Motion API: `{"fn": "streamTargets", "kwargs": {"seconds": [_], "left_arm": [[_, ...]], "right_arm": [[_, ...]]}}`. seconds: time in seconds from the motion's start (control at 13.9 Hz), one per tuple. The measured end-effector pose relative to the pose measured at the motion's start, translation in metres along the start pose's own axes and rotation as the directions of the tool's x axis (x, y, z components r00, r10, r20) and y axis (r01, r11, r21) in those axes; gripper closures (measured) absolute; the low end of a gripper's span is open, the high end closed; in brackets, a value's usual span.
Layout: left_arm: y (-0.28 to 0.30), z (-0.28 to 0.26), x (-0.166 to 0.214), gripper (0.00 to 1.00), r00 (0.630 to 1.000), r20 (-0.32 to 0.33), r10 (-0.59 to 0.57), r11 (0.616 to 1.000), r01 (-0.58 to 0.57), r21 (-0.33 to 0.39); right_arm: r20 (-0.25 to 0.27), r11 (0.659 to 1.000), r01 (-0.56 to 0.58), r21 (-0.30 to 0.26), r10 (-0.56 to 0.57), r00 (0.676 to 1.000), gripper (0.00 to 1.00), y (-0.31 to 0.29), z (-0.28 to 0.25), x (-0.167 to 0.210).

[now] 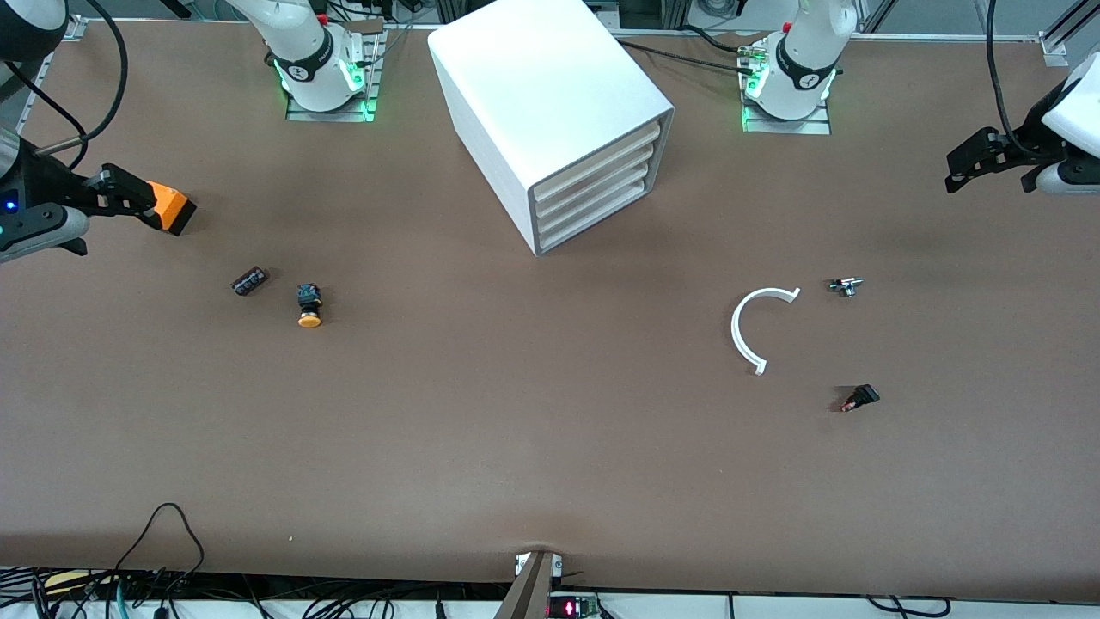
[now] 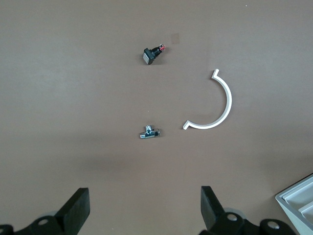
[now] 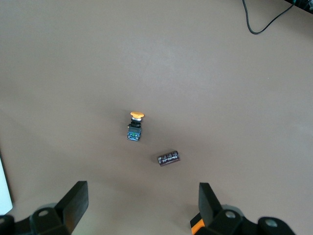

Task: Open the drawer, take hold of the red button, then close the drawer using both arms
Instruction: 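Reach the left gripper toward the white cabinet's drawer handle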

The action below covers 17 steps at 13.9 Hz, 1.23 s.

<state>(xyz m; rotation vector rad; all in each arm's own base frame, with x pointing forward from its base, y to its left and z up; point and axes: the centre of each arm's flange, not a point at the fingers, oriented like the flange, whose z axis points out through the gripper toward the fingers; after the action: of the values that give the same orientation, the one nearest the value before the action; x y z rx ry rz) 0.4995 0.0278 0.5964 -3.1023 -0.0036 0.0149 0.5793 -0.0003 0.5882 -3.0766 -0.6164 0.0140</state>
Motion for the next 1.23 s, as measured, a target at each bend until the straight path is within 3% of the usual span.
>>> {"fn": "streamTargets", "kwargs": {"seconds": [0.5, 0.79, 1.23], "left_arm": [[0.003, 0.014, 0.004, 0.00, 0.998, 0.041, 0.049, 0.999, -0.049, -0.012], [0.019, 0.049, 0.014, 0.00, 0.982, 0.127, 0.140, 0.984, -0.124, -0.128], [0.053, 0.135, 0.033, 0.00, 0.929, 0.318, 0.188, 0.931, -0.064, -0.360]], "right_arm": [[0.000, 1.000, 0.000, 0.000, 0.000, 1.000, 0.00, 0.000, 0.000, 0.000], [-0.001, 1.000, 0.002, 0.000, -0.002, 1.000, 0.00, -0.001, 0.000, 0.000], [-0.001, 1.000, 0.002, 0.000, -0.002, 1.000, 0.00, -0.001, 0.000, 0.001]]}}
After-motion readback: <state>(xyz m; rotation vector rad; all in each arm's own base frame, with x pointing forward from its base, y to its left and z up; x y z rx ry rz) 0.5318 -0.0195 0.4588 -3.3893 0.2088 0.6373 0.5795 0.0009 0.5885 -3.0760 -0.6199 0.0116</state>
